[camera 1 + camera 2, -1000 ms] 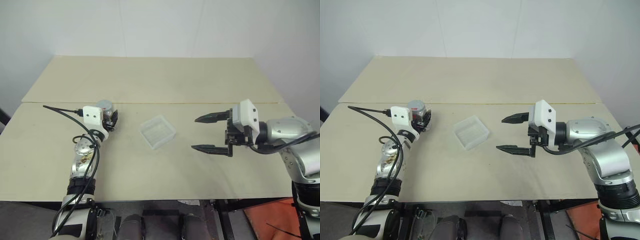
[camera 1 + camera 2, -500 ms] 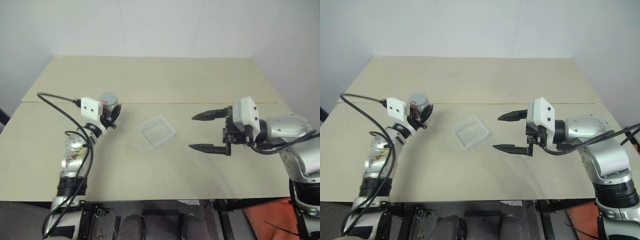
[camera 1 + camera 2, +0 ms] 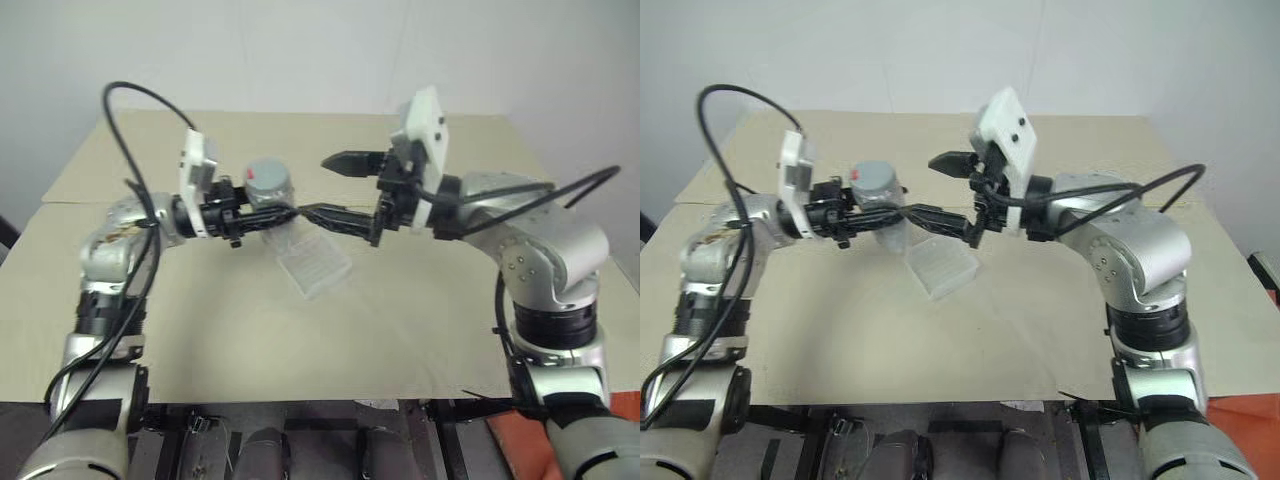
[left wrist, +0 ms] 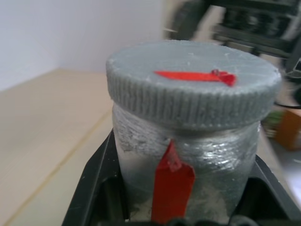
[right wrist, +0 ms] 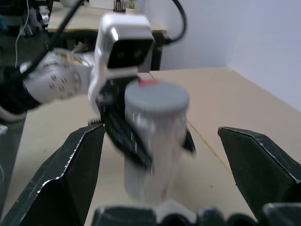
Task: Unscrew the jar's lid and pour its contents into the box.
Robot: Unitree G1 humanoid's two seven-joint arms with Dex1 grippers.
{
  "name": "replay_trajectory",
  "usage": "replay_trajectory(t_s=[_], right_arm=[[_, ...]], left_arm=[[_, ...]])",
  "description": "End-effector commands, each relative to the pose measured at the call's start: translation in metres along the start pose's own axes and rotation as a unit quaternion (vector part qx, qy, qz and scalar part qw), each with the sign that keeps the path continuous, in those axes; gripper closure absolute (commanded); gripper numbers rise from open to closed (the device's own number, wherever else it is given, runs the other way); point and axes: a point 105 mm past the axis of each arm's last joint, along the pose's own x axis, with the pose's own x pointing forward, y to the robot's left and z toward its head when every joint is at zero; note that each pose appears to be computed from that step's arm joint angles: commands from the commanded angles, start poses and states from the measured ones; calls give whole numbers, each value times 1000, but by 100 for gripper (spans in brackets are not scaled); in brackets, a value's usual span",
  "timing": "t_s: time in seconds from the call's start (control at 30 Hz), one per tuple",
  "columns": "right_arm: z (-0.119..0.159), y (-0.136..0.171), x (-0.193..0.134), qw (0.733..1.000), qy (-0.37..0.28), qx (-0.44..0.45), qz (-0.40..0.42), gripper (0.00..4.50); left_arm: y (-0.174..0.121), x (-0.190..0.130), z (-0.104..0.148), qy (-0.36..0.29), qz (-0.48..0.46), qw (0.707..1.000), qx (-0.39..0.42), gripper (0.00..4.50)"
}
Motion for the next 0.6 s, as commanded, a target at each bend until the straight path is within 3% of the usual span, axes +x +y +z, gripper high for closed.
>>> replay_trajectory(t_s=[0.03,0.6], right_arm=[[8,-2,6,1000,-5,12,-17,0],[0,1,25,999,3,44,-12,0]], left_arm=[[-3,8,6,0,-41,999,22,256],[-4,19,1,5,-82,996,30,256]])
